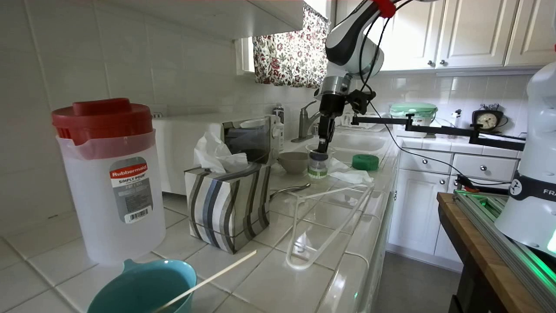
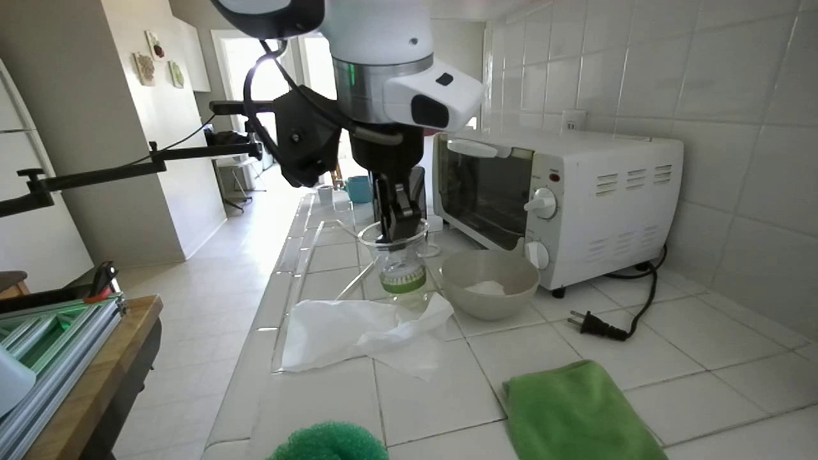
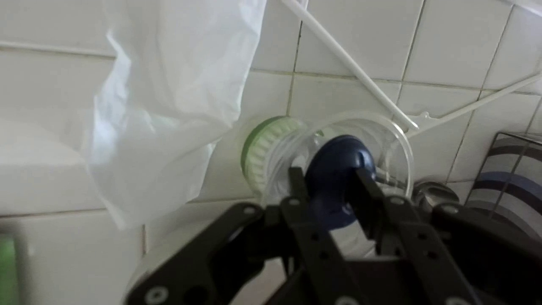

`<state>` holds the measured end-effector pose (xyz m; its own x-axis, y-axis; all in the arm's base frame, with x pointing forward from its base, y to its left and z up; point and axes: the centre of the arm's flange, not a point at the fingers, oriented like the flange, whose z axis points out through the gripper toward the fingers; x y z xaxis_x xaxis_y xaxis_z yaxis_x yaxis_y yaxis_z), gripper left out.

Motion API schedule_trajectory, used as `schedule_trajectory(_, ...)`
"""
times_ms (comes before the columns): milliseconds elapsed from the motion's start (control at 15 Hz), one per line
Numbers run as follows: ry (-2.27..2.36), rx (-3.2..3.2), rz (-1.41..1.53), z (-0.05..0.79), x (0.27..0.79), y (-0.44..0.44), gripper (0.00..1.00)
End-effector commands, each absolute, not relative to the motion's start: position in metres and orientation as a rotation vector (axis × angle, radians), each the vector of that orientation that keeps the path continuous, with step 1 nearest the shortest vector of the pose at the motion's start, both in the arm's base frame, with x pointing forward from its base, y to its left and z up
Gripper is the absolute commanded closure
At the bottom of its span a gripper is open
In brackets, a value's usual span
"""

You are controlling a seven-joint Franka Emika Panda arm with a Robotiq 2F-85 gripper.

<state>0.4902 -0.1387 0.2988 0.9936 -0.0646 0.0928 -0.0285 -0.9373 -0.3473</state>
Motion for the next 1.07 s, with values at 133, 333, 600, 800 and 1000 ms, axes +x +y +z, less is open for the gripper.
schedule_trajectory(133,0.054,-2.792,-0.132,0.295,0.487,-0.142,0.95)
schedule_trajectory(333,0.059,-2.782,-0.161,0.297,0.487,-0.143,0.96)
schedule_trajectory(600,0.060,-2.780,-0.166,0.299,0.486,-0.143,0.62)
schedule_trajectory(800,0.048,-2.780,-0.180,0.304,0.484,-0.140,0.49)
schedule_trajectory(1000,0.022,-2.783,-0.197,0.315,0.481,-0.133,0.27)
